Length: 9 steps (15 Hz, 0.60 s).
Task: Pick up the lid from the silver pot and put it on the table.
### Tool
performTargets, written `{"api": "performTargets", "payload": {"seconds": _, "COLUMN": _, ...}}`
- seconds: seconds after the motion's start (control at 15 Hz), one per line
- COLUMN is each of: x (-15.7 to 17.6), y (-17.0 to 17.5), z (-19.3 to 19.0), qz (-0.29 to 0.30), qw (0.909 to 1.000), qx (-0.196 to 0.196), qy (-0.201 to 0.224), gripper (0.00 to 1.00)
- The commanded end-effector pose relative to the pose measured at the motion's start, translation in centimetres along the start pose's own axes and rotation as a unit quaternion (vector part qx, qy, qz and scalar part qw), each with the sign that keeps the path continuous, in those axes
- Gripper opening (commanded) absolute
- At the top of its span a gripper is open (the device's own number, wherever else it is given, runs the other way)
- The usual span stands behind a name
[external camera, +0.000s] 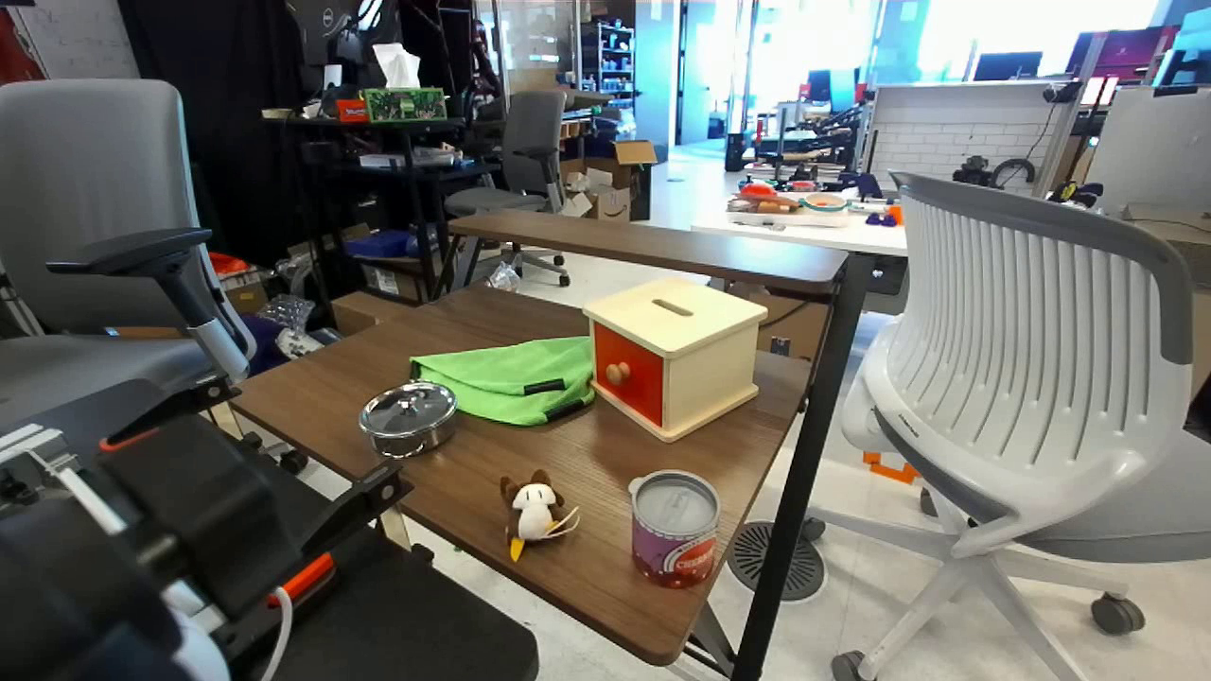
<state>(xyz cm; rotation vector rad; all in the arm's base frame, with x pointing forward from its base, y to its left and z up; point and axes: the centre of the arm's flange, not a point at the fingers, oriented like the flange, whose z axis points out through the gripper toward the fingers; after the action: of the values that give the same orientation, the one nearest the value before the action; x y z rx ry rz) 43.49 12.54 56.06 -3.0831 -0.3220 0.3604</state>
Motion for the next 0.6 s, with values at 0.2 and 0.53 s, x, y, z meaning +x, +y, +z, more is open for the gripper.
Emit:
{"api": "performTargets", "payload": {"seconds": 0.2, "x": 1.8, "y": 0.3, "z": 6.4, "qz": 0.022, "qw": 0.999, "qx": -0.011, "qy": 0.036, "gripper": 1.0}}
{"api": "performTargets", "payload": {"seconds": 0.53, "x": 2.1, "y": 3.6, "z": 14.5, "qz": 0.032, "qw": 0.9992, "qx": -0.007, "qy": 0.021, "gripper": 1.0}}
